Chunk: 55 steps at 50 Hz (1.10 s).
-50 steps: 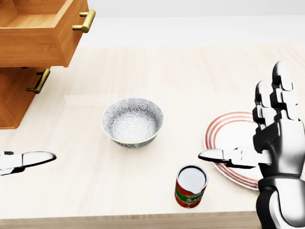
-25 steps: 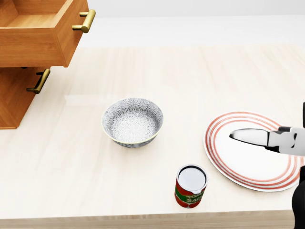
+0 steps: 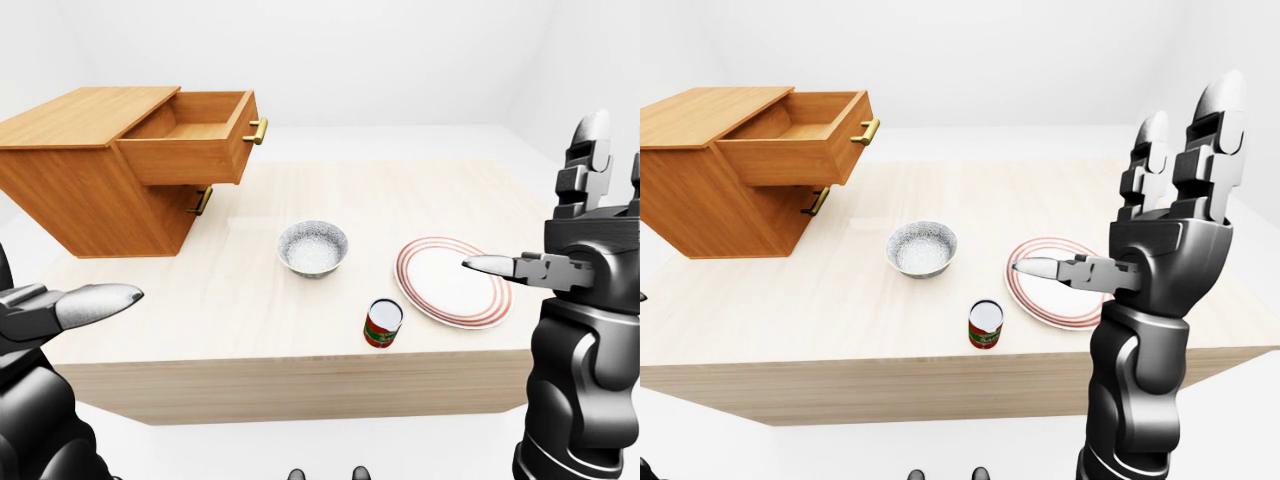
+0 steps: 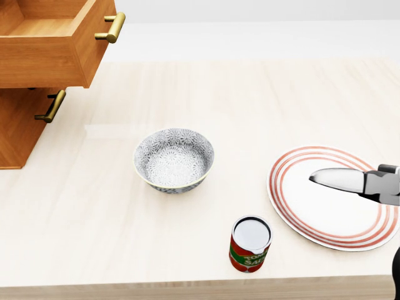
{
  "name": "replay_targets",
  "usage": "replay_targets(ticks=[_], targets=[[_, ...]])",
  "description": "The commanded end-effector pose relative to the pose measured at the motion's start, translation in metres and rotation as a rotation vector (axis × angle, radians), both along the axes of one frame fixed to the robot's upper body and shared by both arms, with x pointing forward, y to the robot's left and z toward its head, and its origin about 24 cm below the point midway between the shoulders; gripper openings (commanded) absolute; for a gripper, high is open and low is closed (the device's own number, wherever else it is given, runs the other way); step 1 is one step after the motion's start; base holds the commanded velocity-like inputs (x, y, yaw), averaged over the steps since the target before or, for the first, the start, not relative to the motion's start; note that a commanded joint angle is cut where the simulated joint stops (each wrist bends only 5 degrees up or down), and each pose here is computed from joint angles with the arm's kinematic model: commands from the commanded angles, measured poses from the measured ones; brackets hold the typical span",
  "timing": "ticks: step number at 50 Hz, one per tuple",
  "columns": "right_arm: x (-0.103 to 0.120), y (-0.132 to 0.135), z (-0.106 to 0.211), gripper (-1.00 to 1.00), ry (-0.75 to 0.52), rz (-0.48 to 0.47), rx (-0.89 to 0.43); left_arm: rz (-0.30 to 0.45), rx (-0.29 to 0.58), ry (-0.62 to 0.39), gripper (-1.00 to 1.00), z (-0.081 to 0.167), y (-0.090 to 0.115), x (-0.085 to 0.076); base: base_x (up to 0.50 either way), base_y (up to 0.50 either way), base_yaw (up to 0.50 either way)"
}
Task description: Put the bowl on top of the cabinet.
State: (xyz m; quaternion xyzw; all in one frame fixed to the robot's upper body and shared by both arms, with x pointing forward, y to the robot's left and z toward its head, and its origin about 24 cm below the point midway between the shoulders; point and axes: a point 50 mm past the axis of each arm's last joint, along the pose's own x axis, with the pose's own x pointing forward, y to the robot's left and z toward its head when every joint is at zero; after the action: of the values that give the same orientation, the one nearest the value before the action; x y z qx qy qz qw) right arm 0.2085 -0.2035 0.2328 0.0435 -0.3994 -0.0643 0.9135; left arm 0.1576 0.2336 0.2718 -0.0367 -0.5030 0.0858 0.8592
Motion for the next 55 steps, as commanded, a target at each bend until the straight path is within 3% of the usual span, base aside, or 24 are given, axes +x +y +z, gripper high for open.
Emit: replay_targets(ticks=[1,26,31,42,55], targets=[[-0.001,0.000,0.001,1.00,-0.006,0.000,-0.001,0.001,0.003,-0.002,1.00,0.000,0.000,0.000,0.00,0.00,0.00],[-0.002,-0.002,-0.002,1.00,0.002,0.009,0.022,0.016,0.030,-0.003,1.00,0.000,-0.003,-0.002,0.00,0.01,0.00],[0.000,0.000,-0.007,1.00,0.029,0.008,0.012,0.016,0.036,-0.032,1.00,0.004,-0.004,-0.007,0.06,0.45,0.00],[0.005,0.003,-0.016,1.00,0.081,-0.001,-0.020,0.021,0.036,-0.004,1.00,0.000,-0.002,-0.002,0.08,0.50,0.00],[0.002,0.003,-0.011,1.00,0.053,-0.002,-0.029,0.018,0.051,-0.029,1.00,0.003,-0.006,-0.007,0.08,0.50,0.00]])
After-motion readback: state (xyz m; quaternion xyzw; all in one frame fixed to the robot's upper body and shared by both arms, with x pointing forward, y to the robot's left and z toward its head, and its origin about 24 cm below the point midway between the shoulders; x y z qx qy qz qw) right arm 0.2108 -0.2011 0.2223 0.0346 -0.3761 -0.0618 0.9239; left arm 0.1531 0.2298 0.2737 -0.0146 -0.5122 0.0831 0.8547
